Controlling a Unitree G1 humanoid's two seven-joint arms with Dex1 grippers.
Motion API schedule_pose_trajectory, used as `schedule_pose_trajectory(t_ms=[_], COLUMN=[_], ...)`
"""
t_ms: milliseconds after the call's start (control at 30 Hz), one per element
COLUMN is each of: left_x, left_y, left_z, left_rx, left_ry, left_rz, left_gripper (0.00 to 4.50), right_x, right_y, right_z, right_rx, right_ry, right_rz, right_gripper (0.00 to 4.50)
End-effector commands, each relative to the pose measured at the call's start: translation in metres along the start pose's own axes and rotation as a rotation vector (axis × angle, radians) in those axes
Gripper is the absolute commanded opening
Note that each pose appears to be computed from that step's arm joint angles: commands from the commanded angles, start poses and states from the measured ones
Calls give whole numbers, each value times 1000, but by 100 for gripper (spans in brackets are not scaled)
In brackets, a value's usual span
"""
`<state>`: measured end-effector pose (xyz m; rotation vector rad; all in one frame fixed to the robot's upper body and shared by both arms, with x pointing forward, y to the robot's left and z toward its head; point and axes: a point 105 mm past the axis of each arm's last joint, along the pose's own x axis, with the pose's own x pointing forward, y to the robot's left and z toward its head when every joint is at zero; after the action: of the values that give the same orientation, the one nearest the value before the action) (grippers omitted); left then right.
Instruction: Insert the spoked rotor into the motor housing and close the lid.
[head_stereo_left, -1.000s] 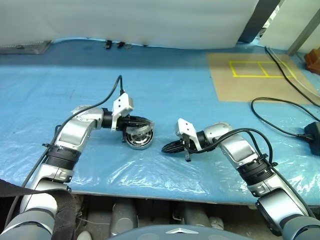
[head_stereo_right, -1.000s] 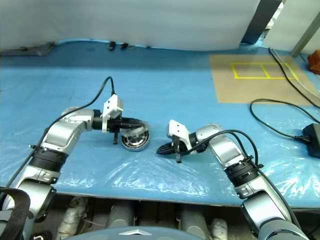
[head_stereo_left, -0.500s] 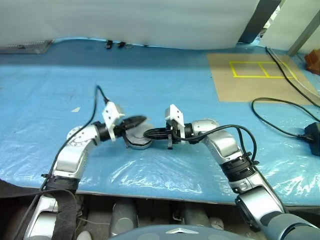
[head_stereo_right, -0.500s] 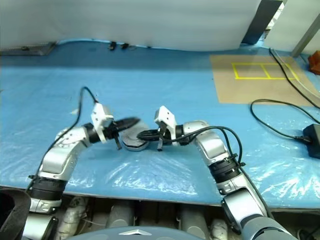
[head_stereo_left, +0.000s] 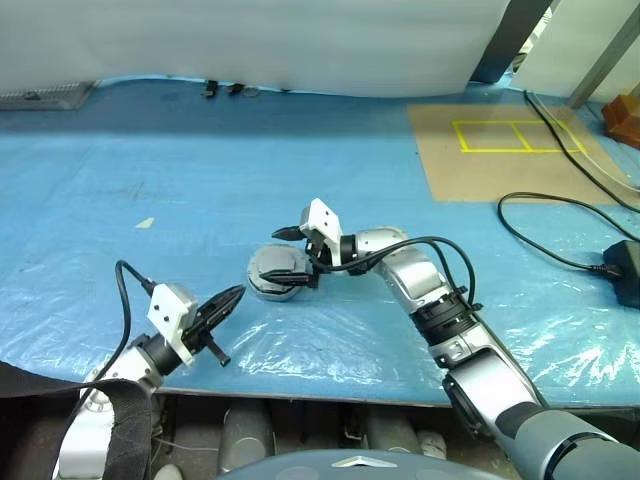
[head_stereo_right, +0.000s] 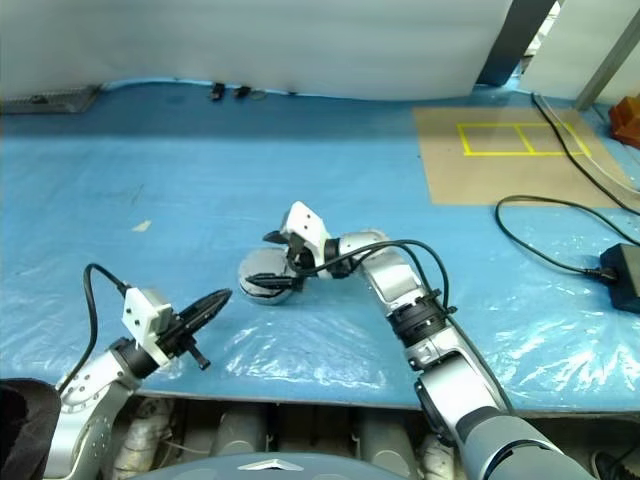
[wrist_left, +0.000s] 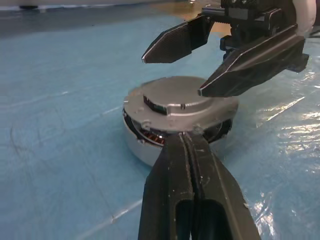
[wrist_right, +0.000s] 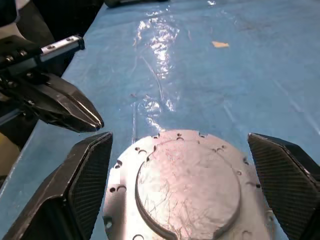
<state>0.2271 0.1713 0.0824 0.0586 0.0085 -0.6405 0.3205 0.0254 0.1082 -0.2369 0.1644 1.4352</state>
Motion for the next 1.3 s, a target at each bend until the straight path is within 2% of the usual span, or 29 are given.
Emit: schedule_pose_trajectory(t_ms=[33, 267, 400, 467, 600, 867, 1300], left_x=[-5, -13, -15, -14, -11, -9, -5], left_y=[0, 2, 4, 4, 7, 22, 21], left_z=[18, 15, 13, 12, 15, 19, 17], left_rx=[66, 68, 68, 71, 78, 84, 84], left_ry=[-63, -58, -55, -51, -63, -82, -68], left_rz=[45, 105, 118, 116, 120, 162, 158], left_gripper=[0, 0, 0, 0, 0, 0, 0], right_x=[8, 14, 16, 16, 15, 23, 14], right_y=[-2, 0, 5, 8, 5, 3, -14], right_z=[13, 5, -6, -10, -15, -2, -52], right_rx=[-62, -93, -82, -73, -86, -80, -139], right_ry=[-4, 54, 107, 122, 140, 94, 303], right_rz=[18, 58, 90, 107, 80, 40, -50], right_gripper=[447, 447, 359, 359, 298, 298, 298])
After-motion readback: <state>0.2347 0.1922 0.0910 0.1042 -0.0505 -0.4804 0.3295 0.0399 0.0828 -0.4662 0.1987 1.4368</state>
